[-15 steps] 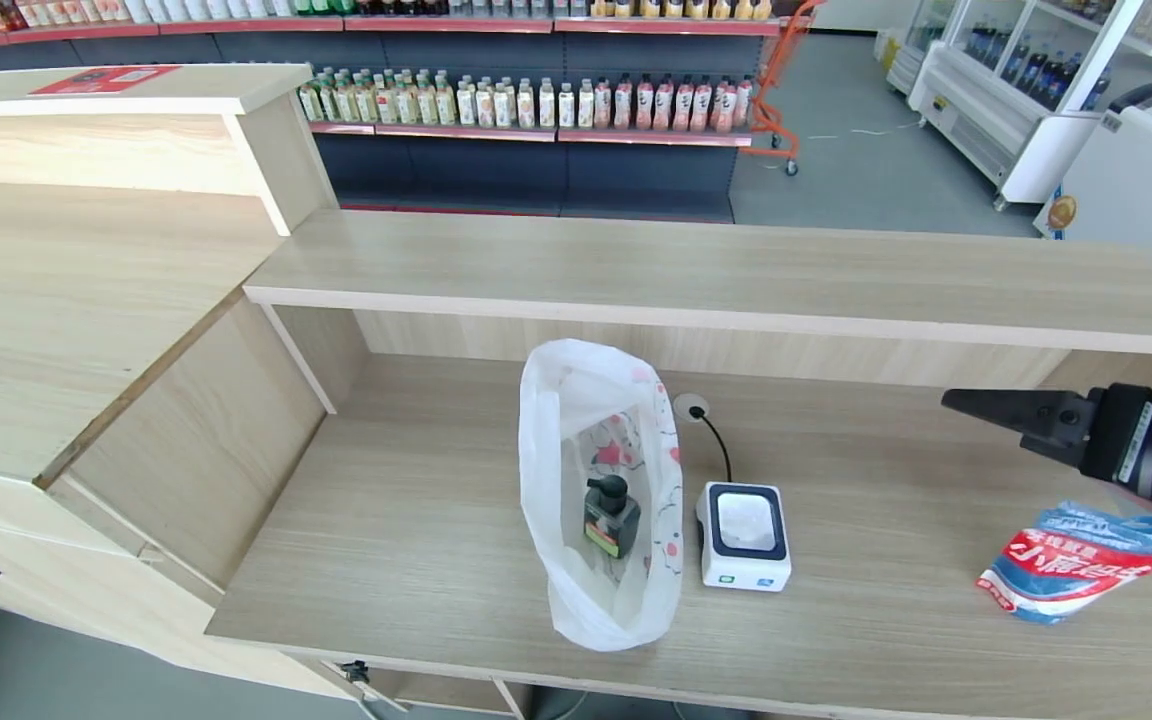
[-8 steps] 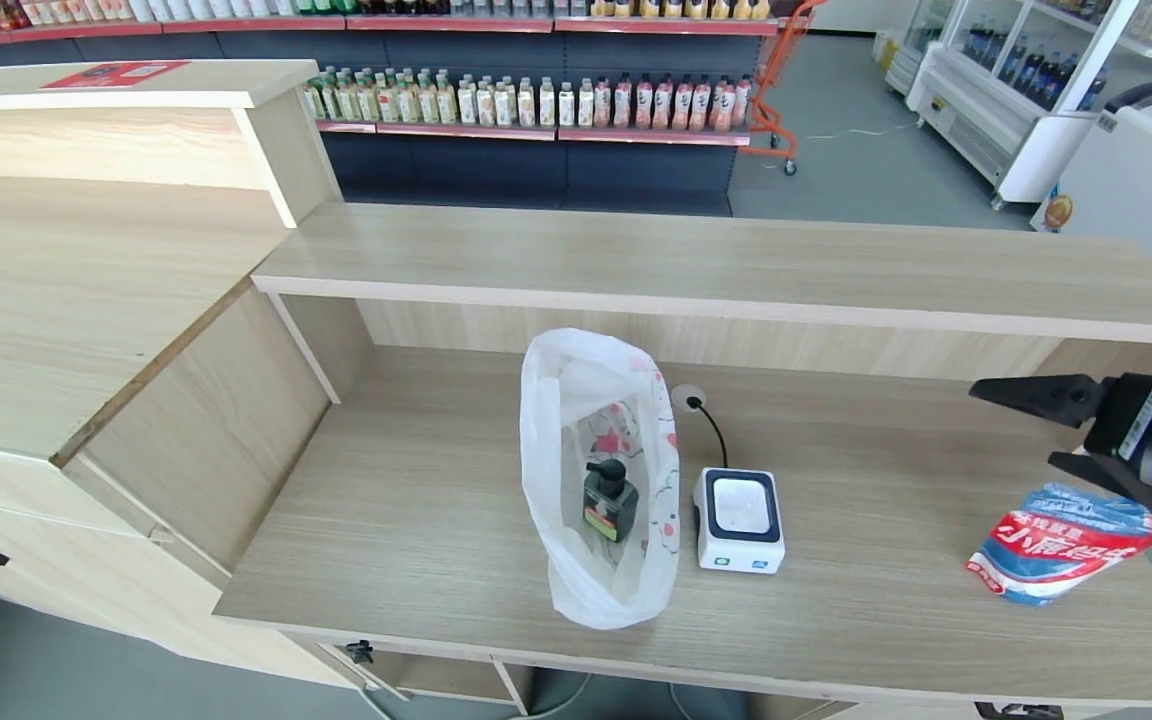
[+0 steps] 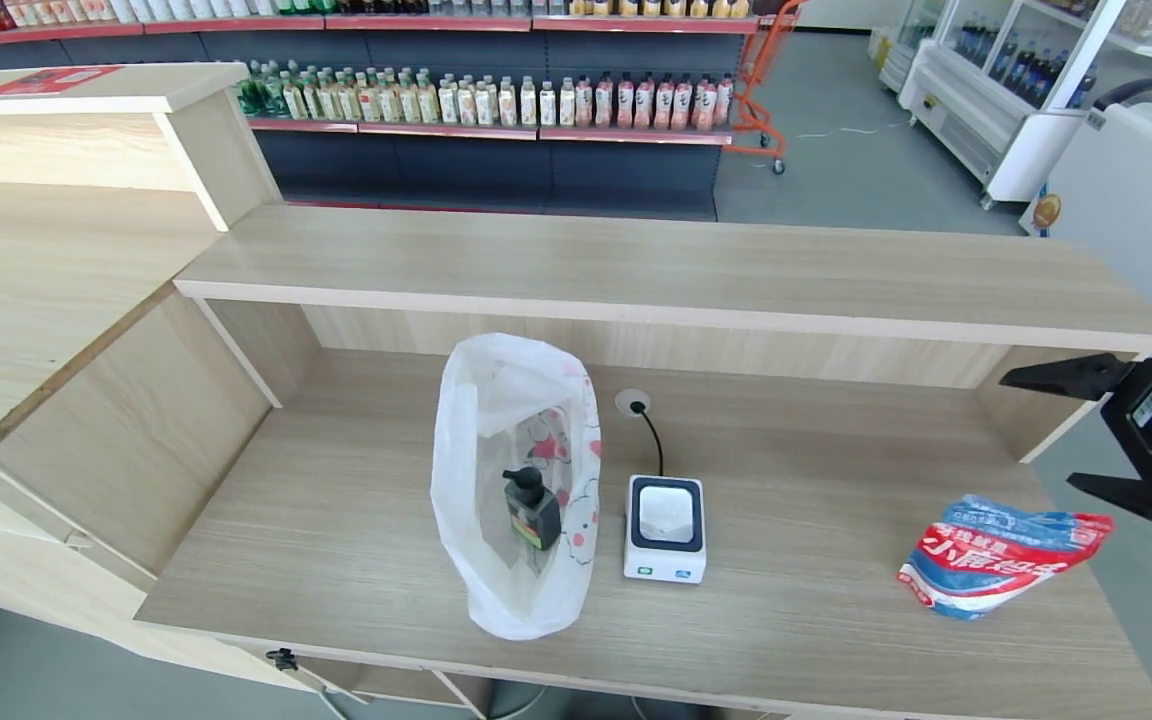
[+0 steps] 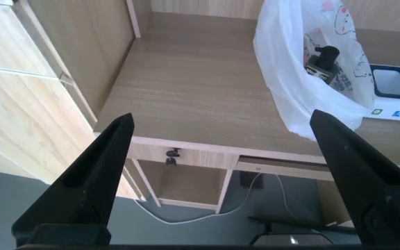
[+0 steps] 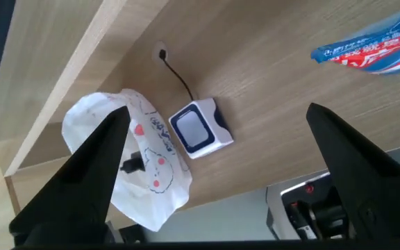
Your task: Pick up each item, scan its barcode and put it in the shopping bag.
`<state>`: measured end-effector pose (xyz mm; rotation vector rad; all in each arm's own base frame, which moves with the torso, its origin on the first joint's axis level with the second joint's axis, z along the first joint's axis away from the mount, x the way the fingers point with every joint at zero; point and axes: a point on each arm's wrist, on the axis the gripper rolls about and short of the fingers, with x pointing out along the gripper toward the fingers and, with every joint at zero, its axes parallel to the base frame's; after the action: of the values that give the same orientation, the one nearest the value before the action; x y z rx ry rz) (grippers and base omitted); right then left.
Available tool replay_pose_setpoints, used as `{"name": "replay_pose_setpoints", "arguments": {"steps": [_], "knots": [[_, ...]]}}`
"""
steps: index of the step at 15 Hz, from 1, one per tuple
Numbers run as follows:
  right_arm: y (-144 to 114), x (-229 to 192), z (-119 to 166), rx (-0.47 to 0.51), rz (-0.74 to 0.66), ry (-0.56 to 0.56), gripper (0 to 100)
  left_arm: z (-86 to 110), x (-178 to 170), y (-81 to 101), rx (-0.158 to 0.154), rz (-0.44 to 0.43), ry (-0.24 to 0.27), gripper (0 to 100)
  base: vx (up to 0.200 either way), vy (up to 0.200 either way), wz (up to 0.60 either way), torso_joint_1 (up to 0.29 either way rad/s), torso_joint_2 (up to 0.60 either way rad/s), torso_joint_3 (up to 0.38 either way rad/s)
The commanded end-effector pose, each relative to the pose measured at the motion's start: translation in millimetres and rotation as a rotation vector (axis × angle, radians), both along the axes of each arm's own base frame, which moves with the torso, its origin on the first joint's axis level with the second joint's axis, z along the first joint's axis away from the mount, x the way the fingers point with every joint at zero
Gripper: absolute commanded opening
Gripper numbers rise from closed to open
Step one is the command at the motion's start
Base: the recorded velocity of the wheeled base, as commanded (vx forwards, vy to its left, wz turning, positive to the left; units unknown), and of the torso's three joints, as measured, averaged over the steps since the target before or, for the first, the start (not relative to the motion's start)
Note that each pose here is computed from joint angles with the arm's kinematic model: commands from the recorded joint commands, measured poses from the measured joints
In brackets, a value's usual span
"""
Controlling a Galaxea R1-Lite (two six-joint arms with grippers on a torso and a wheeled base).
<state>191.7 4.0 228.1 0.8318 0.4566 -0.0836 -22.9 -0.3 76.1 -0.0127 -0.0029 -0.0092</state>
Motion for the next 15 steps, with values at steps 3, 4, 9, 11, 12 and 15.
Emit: {"name": "replay_pose_setpoints", "arguments": {"steps": [3, 4, 9, 11, 12, 15], "knots": [[-1.4, 6.9, -8.9, 0.007, -0.062, 0.085, 100, -0.1, 0.0, 0.0, -0.001, 0.0, 0.0, 100, 0.0, -0.2, 0.0, 0.004, 0.0, 0.001], [-1.9, 8.8, -12.2, 0.006, -0.088, 0.115, 100, -0.1, 0.0, 0.0, 0.004, 0.0, 0.0, 100, 0.0, 0.0, 0.0, 0.0, 0.0, 0.0], [-4.0, 25.5, -34.1, 0.036, -0.232, 0.284, 100, -0.1, 0.0, 0.0, 0.005, 0.0, 0.0, 100, 0.0, 0.0, 0.0, 0.0, 0.0, 0.0], [-1.2, 30.4, -45.9, 0.09, -0.272, 0.398, 100, -0.1, 0.0, 0.0, 0.005, 0.0, 0.0, 100, 0.0, 0.0, 0.0, 0.0, 0.0, 0.0], [2.2, 32.8, -49.7, 0.096, -0.27, 0.425, 100, -0.1, 0.0, 0.0, 0.005, 0.0, 0.0, 100, 0.0, 0.0, 0.0, 0.0, 0.0, 0.0], [3.8, 62.9, -62.1, 0.118, -0.353, 0.472, 100, -0.1, 0.0, 0.0, 0.005, 0.0, 0.0, 100, 0.0, 0.0, 0.0, 0.0, 0.0, 0.0]]}}
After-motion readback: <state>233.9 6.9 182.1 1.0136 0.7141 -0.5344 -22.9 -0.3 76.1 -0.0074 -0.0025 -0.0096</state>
